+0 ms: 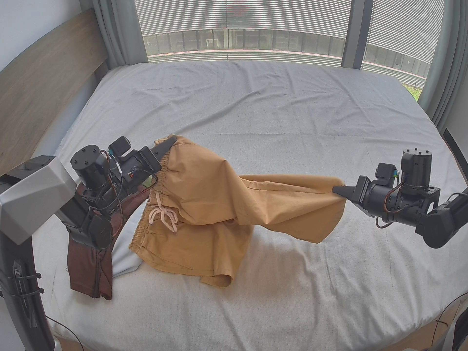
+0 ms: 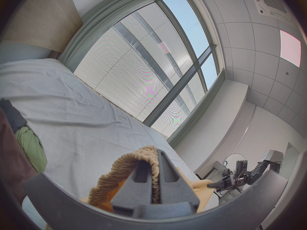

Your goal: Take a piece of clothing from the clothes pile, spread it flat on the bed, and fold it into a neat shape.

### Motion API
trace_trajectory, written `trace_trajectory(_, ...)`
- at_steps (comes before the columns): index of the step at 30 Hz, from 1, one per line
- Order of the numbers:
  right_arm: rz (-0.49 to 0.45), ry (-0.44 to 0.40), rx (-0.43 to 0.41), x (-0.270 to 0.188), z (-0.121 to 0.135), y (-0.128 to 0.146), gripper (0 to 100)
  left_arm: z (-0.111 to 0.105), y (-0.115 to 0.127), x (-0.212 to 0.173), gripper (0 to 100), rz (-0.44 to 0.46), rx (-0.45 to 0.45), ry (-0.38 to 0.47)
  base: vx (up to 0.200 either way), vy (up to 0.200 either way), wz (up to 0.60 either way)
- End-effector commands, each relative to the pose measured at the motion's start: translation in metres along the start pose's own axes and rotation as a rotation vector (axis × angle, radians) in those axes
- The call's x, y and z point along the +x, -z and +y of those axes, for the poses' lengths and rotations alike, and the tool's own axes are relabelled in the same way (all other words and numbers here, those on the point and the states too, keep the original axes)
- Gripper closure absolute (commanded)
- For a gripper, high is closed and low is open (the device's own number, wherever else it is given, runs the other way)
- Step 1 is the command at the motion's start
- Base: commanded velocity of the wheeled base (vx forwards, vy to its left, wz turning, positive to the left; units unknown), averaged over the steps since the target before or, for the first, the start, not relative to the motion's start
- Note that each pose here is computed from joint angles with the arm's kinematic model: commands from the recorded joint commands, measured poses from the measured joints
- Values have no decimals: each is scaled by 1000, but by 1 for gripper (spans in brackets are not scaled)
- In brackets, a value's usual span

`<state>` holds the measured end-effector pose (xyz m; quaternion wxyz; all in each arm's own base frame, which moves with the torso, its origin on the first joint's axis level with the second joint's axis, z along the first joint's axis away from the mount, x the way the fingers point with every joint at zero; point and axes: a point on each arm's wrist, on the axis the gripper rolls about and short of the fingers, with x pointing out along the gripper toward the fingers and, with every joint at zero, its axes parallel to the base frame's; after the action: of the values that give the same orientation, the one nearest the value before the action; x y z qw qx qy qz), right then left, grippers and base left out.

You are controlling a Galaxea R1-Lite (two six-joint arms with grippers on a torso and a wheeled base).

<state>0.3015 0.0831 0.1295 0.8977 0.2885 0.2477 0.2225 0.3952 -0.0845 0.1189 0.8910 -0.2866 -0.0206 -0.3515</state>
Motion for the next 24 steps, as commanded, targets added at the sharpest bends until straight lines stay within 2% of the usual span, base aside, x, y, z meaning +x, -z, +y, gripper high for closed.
trace_trajectory(1,66,41,13,17,-18,16,100,5,6,0,100,11,-3,-14,0,0,0)
trace_trajectory(5,150,63,42,43,-44,40,100,3,3,-1,100,5,2,-9,0,0,0)
trace_trajectory(9,183,44,57,57,-59,55,100,5,-1,-2,100,-4,7,-13,0,0,0)
trace_trajectory(21,255,21,88,64,-73,72,100,7,-1,-2,100,-2,16,-14,0,0,0)
trace_trajectory(22,251,19,88,66,-74,72,0,7,-2,-3,100,-3,25,-13,0,0,0)
trace_trajectory(24,248,18,89,67,-76,72,0,7,-1,-2,100,-1,27,-13,0,0,0)
